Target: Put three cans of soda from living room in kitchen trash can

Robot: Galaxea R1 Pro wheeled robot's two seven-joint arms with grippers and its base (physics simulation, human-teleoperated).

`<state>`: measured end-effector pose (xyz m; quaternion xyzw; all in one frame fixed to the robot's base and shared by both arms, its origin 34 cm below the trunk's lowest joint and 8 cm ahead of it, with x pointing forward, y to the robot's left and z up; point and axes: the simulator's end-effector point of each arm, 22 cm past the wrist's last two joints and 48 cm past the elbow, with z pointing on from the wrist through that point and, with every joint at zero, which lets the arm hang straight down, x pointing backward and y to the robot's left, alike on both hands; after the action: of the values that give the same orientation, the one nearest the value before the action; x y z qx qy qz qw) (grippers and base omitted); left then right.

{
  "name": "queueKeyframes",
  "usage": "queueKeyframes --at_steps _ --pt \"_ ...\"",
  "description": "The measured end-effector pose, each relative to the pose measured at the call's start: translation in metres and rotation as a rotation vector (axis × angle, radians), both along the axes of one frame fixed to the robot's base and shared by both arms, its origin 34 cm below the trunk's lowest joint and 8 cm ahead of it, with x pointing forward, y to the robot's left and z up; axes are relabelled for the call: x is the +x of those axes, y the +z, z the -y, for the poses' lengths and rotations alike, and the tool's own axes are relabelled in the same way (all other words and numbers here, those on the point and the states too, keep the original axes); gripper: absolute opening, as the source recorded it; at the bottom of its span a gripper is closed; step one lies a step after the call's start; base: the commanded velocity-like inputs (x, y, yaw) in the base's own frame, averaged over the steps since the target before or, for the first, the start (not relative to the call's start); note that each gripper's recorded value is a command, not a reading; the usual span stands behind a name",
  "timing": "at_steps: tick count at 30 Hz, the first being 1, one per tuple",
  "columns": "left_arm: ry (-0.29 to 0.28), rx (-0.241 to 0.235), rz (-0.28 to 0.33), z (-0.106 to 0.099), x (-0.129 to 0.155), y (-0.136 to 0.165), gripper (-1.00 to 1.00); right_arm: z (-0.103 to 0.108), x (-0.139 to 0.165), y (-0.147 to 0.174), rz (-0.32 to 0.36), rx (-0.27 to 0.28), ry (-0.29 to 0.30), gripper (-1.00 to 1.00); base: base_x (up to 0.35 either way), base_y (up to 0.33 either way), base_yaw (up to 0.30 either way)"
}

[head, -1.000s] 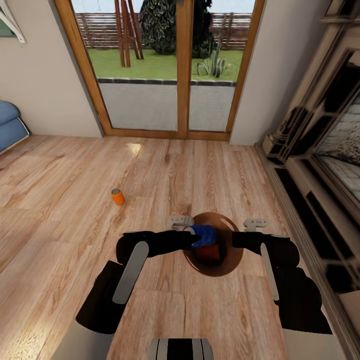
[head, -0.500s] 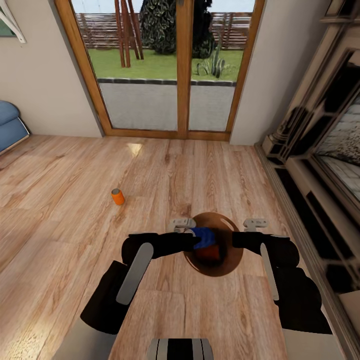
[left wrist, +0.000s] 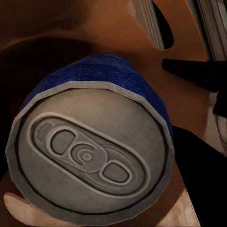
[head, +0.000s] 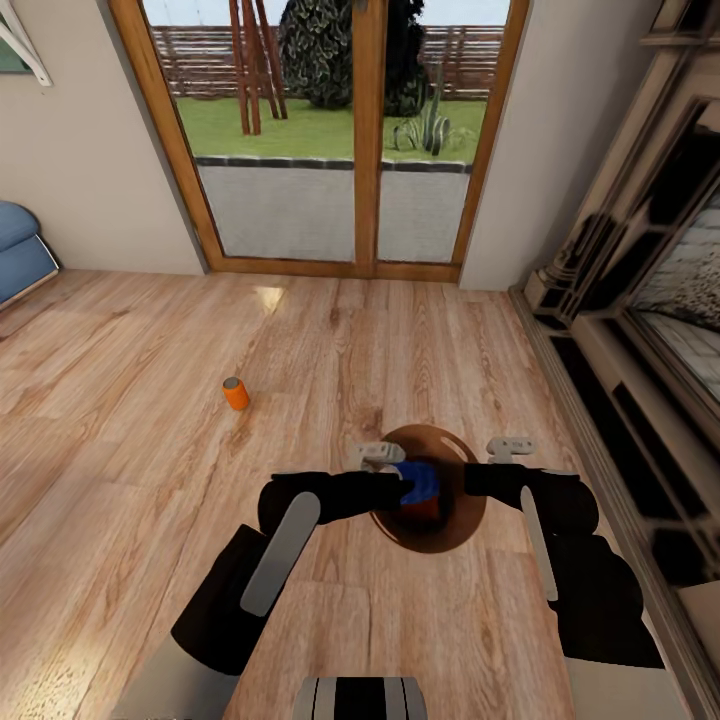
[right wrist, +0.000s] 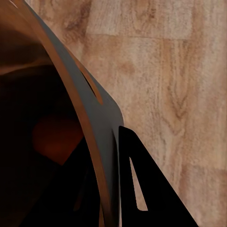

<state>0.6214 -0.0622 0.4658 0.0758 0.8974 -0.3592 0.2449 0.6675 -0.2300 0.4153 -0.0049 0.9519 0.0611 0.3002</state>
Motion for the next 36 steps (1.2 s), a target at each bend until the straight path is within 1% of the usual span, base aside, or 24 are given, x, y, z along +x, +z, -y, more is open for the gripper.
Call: queueKeyframes --at_steps 2,3,9,16,21,24,29,31,32,33,34,36 --pt "-0.002 -0.001 0.000 0.001 0.001 0.001 -1.00 0.000 0.000 0.000 0.000 -0.001 0.000 -1.00 0.000 0.000 0.000" --pt "-0.004 -0.001 -0.002 0.002 0.001 0.000 1.00 0.000 0.000 0.000 0.000 -0.001 0.000 -1.00 0.000 0.000 0.000" --pt "0.009 -0.002 -0.002 0.002 0.005 -0.004 1.00 0.000 0.000 0.000 0.000 0.000 0.000 -1.00 0.000 0.000 0.000" --pt "0.012 0.000 -0.003 0.002 0.005 -0.005 1.00 0.002 0.000 0.000 0.000 -0.007 -0.001 -1.00 0.000 0.000 0.000" --pt "0.012 0.001 -0.002 0.002 0.005 -0.005 1.00 -0.001 0.000 0.000 0.000 0.003 0.001 -1.00 0.000 0.000 0.000" --pt "0.008 -0.001 0.000 0.002 0.005 -0.003 1.00 0.000 0.000 0.000 0.000 -0.001 0.000 -1.00 0.000 0.000 0.000" --pt "-0.015 -0.023 0.008 0.007 0.002 0.008 1.00 0.000 0.000 0.000 0.000 -0.001 0.000 -1.00 0.000 0.000 0.000" --pt "-0.042 -0.048 -0.006 0.011 -0.004 0.015 1.00 0.000 0.000 0.000 0.000 0.001 0.000 -1.00 0.000 0.000 0.000" --pt "-0.067 -0.090 -0.014 0.016 -0.009 0.026 1.00 0.000 0.000 0.000 0.000 0.001 0.000 -1.00 0.000 0.000 0.000" --pt "-0.082 -0.147 -0.017 0.020 -0.011 0.041 1.00 0.000 0.000 0.000 0.000 -0.001 0.000 -1.00 0.000 0.000 0.000" --pt "-0.080 -0.168 -0.018 0.011 -0.009 0.043 1.00 0.001 0.000 0.000 0.000 -0.003 0.000 -1.00 0.000 0.000 0.000" --pt "-0.057 -0.210 -0.019 -0.017 0.001 0.045 1.00 0.001 0.000 0.000 0.000 -0.005 0.000 -1.00 0.000 0.000 0.000"
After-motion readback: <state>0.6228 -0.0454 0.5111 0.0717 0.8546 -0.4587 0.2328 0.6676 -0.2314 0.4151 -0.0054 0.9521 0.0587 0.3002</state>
